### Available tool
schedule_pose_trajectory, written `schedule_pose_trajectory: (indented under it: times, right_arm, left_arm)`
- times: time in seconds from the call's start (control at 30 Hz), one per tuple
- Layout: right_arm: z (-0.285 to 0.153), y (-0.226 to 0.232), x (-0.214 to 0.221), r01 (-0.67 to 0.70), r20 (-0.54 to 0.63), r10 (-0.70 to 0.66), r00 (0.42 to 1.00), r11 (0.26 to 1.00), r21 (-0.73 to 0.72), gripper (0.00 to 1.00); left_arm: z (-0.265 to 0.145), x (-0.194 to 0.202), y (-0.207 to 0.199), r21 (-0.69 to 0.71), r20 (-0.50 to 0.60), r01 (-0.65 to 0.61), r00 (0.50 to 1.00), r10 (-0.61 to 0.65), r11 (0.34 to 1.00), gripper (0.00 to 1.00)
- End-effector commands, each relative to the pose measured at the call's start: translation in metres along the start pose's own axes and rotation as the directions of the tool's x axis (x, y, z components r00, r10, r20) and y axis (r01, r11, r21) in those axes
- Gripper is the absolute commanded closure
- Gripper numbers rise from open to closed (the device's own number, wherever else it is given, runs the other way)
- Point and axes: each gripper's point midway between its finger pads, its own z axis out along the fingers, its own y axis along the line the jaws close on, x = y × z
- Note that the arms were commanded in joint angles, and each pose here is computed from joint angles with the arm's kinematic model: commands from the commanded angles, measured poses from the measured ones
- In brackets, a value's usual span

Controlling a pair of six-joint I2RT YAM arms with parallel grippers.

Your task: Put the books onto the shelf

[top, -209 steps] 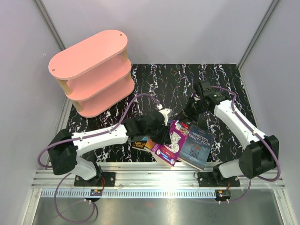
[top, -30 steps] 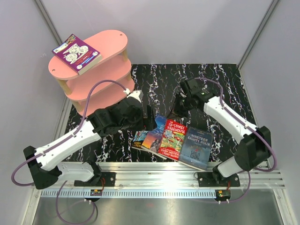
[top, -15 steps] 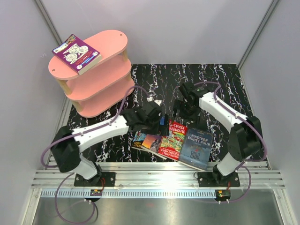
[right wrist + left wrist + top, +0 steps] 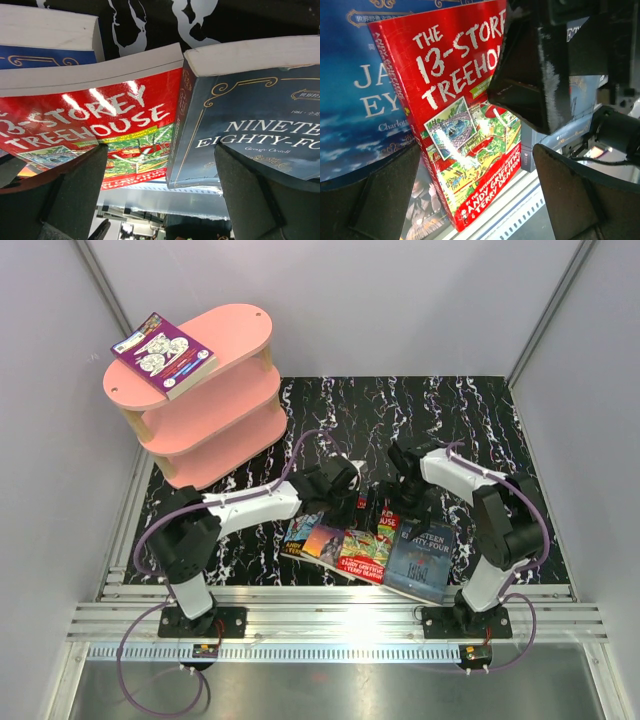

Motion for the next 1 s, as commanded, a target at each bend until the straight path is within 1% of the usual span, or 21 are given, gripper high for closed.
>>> schedule_pose_trajectory:
  times: [0.0,0.03,0.1,0.13,0.2,0.27,0.3,0.33,0.37,0.4,0.43,0.47,0.5,0.53,0.6,0.67,0.7,0.73,0.8,0.9,0.97]
  right_arm:
    - [0.028,0.002,-0.007,0.014,-0.003,-0.014,1.0,1.0,0.005,0.04]
    - [0.029,0.003,-0.008,0.016,-0.003,-0.016,1.0,1.0,0.003,0.04]
    - [0.031,0.005,-0.01,0.018,-0.007,-0.018,1.0,1.0,0.0,0.04]
    - [0.034,0.005,-0.011,0.014,-0.011,-0.014,1.0,1.0,0.005,0.05]
    - [0.036,0.003,-0.01,0.011,-0.016,-0.011,1.0,1.0,0.01,0.05]
    - [0.036,0.002,-0.009,0.008,-0.004,-0.008,1.0,1.0,0.002,0.1]
    - [0.041,-0.003,-0.003,-0.006,-0.017,0.006,1.0,1.0,0.011,0.15]
    - [0.041,-0.003,0.0,-0.009,-0.018,0.009,1.0,1.0,-0.001,0.23]
    - [0.044,-0.002,0.0,-0.019,-0.014,0.019,1.0,1.0,-0.015,0.42]
    - [0.048,-0.007,0.008,-0.031,-0.035,0.03,0.999,0.999,-0.011,0.54]
    - [0.05,-0.006,0.011,-0.04,-0.044,0.039,0.998,0.999,-0.023,0.62]
    - [0.052,-0.006,0.012,-0.049,-0.046,0.047,0.998,0.998,-0.032,0.72]
    - [0.054,-0.008,0.016,-0.057,-0.058,0.056,0.997,0.998,-0.027,0.92]
    - [0.054,-0.009,0.017,-0.059,-0.059,0.057,0.997,0.998,-0.026,1.0]
    - [0.052,-0.01,0.019,-0.057,-0.054,0.055,0.997,0.998,-0.029,1.0]
    - [0.051,-0.013,0.018,-0.046,-0.041,0.045,0.998,0.999,-0.022,1.0]
    - [0.049,-0.013,0.018,-0.04,-0.035,0.039,0.999,0.999,-0.022,1.0]
    - [0.05,-0.014,0.018,-0.039,-0.034,0.039,0.999,0.999,-0.016,1.0]
    - [0.05,-0.015,0.018,-0.038,-0.035,0.037,0.999,0.999,-0.015,1.0]
    - [0.049,-0.015,0.019,-0.037,-0.034,0.036,0.999,0.999,-0.021,1.0]
    - [0.046,-0.016,0.02,-0.034,-0.03,0.033,0.999,0.999,-0.018,1.0]
  left_arm:
    - [0.006,0.001,-0.037,0.221,-0.028,-0.039,0.999,0.047,0.975,0.04]
    - [0.008,0.0,-0.04,0.232,-0.028,-0.04,0.998,0.048,0.972,0.04]
    - [0.013,0.001,-0.033,0.2,-0.037,-0.029,0.999,0.037,0.979,0.04]
    - [0.015,0.006,-0.022,0.147,-0.06,-0.022,0.998,0.031,0.989,0.04]
    - [0.019,0.006,-0.007,0.068,-0.059,-0.023,0.998,0.027,0.997,0.05]
    - [0.019,0.013,0.015,-0.035,-0.091,-0.01,0.996,0.007,0.999,0.05]
    - [0.021,0.013,0.025,-0.088,-0.091,-0.01,0.996,0.002,0.996,0.05]
    - [0.02,0.02,0.033,-0.131,-0.118,-0.008,0.993,-0.007,0.991,0.06]
    - [0.021,0.021,0.038,-0.155,-0.122,-0.009,0.992,-0.01,0.988,0.06]
    - [0.018,0.022,0.052,-0.241,-0.121,-0.004,0.992,-0.026,0.97,0.07]
    - [0.015,0.022,0.058,-0.273,-0.122,-0.002,0.992,-0.032,0.962,0.07]
    - [0.014,0.022,0.062,-0.29,-0.122,-0.005,0.992,-0.032,0.957,0.07]
    - [0.013,0.02,0.066,-0.312,-0.112,-0.009,0.993,-0.027,0.95,0.07]
    - [0.011,0.021,0.068,-0.328,-0.111,-0.006,0.993,-0.032,0.945,0.07]
    - [0.014,0.021,0.064,-0.304,-0.114,-0.001,0.993,-0.036,0.953,0.07]
    - [0.019,0.025,0.057,-0.257,-0.123,0.01,0.991,-0.043,0.966,0.12]
    - [0.021,0.024,0.047,-0.212,-0.123,0.021,0.991,-0.048,0.977,0.16]
    - [0.022,0.025,0.045,-0.202,-0.127,0.024,0.991,-0.05,0.979,0.26]
    - [0.022,0.022,0.04,-0.199,-0.124,0.024,0.991,-0.05,0.98,0.41]
    - [0.02,0.018,0.037,-0.208,-0.122,0.022,0.991,-0.048,0.978,0.81]
    - [0.016,0.014,0.032,-0.208,-0.11,0.019,0.993,-0.043,0.978,1.0]
